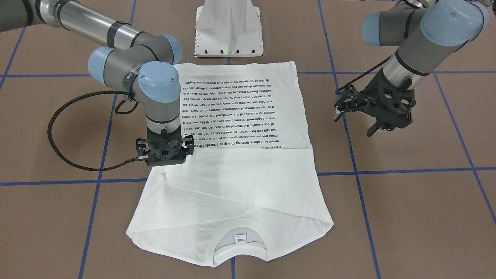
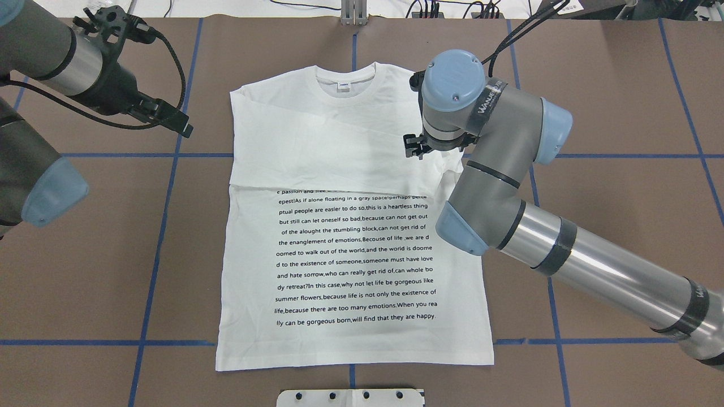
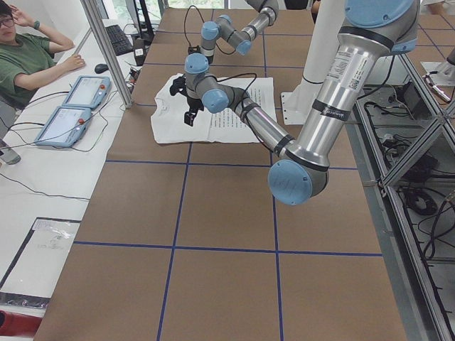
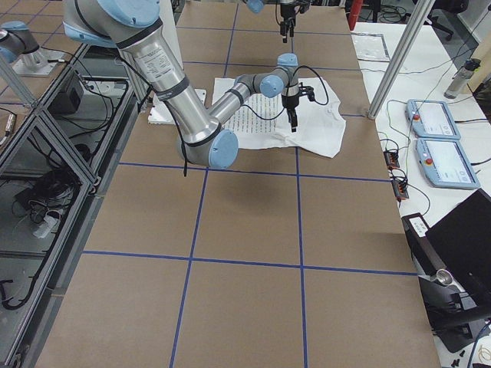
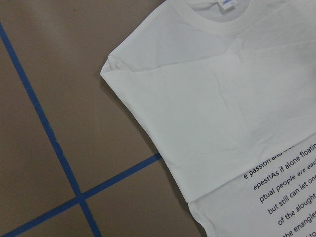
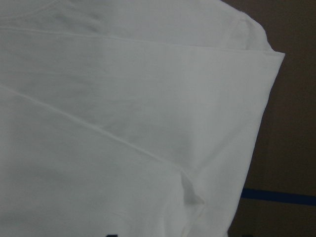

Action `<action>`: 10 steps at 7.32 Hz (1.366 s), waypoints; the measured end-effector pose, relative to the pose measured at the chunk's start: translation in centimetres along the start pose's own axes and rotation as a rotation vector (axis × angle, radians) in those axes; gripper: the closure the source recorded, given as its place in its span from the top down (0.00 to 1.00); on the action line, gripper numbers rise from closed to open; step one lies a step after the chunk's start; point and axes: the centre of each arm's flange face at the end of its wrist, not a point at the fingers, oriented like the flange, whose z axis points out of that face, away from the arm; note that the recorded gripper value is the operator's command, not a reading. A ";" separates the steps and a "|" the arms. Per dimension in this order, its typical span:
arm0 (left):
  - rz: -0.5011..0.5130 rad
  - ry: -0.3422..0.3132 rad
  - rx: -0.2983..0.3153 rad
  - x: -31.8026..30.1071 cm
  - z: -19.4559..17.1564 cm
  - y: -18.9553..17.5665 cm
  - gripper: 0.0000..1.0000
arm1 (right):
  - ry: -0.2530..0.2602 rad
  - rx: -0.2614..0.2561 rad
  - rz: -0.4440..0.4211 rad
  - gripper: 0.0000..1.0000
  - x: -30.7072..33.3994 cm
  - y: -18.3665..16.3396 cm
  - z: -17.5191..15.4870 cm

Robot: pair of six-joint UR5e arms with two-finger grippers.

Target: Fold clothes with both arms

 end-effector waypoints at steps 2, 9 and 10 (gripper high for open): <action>-0.090 0.008 0.001 0.2 -0.7 2.0 1.00 | -0.089 -0.007 0.064 1.00 2.3 4.3 -3.4; -0.439 0.108 0.026 13.1 8.6 21.0 1.00 | -0.236 -0.005 0.233 1.00 2.5 26.7 -6.5; -0.462 0.102 0.008 14.7 10.0 23.6 1.00 | -0.239 0.013 0.232 1.00 3.0 29.4 -5.3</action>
